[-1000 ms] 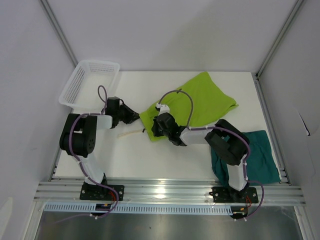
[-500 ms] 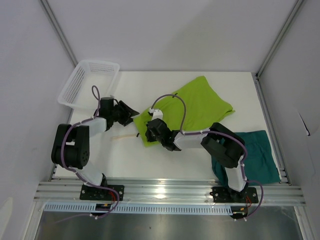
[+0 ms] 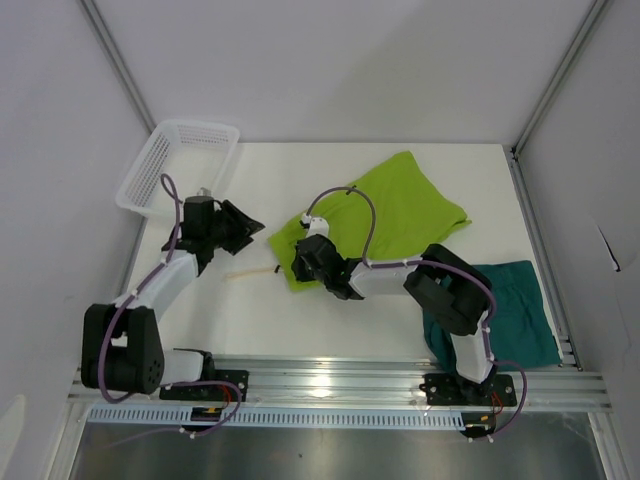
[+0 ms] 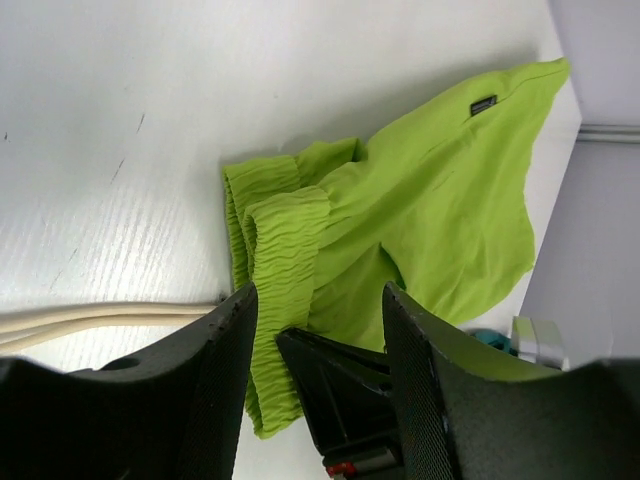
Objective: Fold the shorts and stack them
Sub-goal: Fold the shorts
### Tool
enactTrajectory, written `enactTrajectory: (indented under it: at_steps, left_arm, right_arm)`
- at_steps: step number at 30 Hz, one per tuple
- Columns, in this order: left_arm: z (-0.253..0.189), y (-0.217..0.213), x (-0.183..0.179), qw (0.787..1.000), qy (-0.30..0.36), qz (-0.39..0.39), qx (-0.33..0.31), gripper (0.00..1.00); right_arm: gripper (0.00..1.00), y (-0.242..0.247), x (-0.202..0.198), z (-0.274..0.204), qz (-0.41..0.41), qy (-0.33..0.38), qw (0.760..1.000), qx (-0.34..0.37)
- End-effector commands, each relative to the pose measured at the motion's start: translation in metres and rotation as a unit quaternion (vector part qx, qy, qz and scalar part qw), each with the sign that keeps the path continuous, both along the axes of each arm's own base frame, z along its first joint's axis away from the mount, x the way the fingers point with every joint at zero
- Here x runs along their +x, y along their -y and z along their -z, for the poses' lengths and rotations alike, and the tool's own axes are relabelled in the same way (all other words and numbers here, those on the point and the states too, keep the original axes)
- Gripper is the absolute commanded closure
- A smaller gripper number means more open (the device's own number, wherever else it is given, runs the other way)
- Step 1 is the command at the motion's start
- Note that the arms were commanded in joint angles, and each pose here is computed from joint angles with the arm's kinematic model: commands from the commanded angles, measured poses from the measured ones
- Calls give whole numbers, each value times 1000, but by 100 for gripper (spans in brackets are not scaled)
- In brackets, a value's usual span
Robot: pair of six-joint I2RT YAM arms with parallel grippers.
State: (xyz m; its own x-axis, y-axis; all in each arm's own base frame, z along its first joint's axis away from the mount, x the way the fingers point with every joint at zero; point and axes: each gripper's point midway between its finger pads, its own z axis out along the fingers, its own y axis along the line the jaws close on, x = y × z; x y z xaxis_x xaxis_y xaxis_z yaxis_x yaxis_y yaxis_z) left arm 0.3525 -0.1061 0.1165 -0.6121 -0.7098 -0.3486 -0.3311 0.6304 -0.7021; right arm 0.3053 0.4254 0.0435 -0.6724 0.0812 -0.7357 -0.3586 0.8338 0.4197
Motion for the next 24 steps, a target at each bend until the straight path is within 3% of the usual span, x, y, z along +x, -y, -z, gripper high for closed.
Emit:
enactTrajectory:
  at_steps: [1, 5, 11, 19, 24]
  left_arm:
    - [-13, -9, -10, 999, 22, -10, 21, 45]
    - [-13, 7, -16, 999, 32, 9, 8, 46]
    - [-13, 43, -11, 999, 38, 35, -9, 48]
    - [-12, 85, 25, 997, 41, 62, -12, 52]
    - [21, 95, 41, 997, -4, 73, -9, 56]
  right_arm:
    - [87, 6, 4, -26, 1, 17, 1000, -8]
    - [80, 20, 12, -53, 3, 38, 999, -12]
    - [78, 58, 24, -80, 32, 49, 998, 7]
    - [80, 86, 23, -26, 46, -14, 998, -32]
    - [84, 83, 0, 14, 47, -61, 997, -20]
